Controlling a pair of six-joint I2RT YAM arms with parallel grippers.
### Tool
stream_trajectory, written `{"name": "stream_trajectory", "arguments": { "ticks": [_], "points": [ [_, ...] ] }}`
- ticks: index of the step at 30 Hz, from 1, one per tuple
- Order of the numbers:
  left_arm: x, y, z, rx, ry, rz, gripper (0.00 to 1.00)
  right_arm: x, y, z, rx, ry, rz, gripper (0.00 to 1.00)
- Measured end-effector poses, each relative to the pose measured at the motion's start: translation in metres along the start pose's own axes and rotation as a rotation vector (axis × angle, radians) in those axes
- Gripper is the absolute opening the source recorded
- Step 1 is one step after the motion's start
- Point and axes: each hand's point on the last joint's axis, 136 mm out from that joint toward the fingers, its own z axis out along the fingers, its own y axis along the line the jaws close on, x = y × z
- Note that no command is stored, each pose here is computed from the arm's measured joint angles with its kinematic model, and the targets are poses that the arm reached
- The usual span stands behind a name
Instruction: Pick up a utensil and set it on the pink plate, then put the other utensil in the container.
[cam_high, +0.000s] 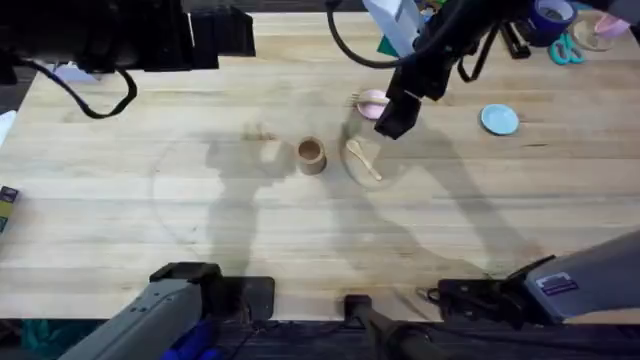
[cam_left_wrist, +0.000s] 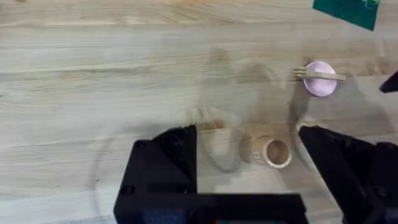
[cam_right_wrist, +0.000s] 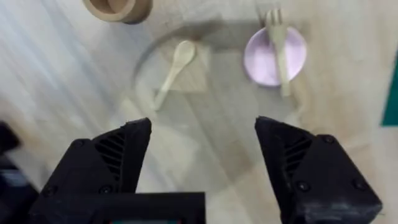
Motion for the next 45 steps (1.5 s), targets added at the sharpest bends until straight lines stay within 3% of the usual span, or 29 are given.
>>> {"name": "stream_trajectory", "arguments": {
  "ticks": [7, 16, 28, 34, 45],
  "points": [
    [0.000, 0.000, 0.000, 0.000, 0.000, 0.000, 0.993, 0.003, 0.028, 0.000, -0.054, 0.059, 0.152, 0.996],
    [0.000, 0.000, 0.000, 0.000, 0.000, 0.000, 0.992, -0.006, 0.046, 0.003, -0.074, 0.064, 0.161, 0.996],
    [0.002, 0.000, 0.000, 0.000, 0.007, -0.001, 0.993, 0.000, 0.050, 0.002, -0.090, 0.090, 0.174, 0.996],
    [0.002, 0.000, 0.000, 0.000, 0.007, -0.001, 0.993, -0.002, 0.049, 0.003, -0.085, 0.083, 0.244, 0.996],
    [0.002, 0.000, 0.000, 0.000, 0.007, -0.001, 0.993, 0.014, 0.054, 0.045, -0.092, 0.117, 0.427, 0.996]
  ]
}}
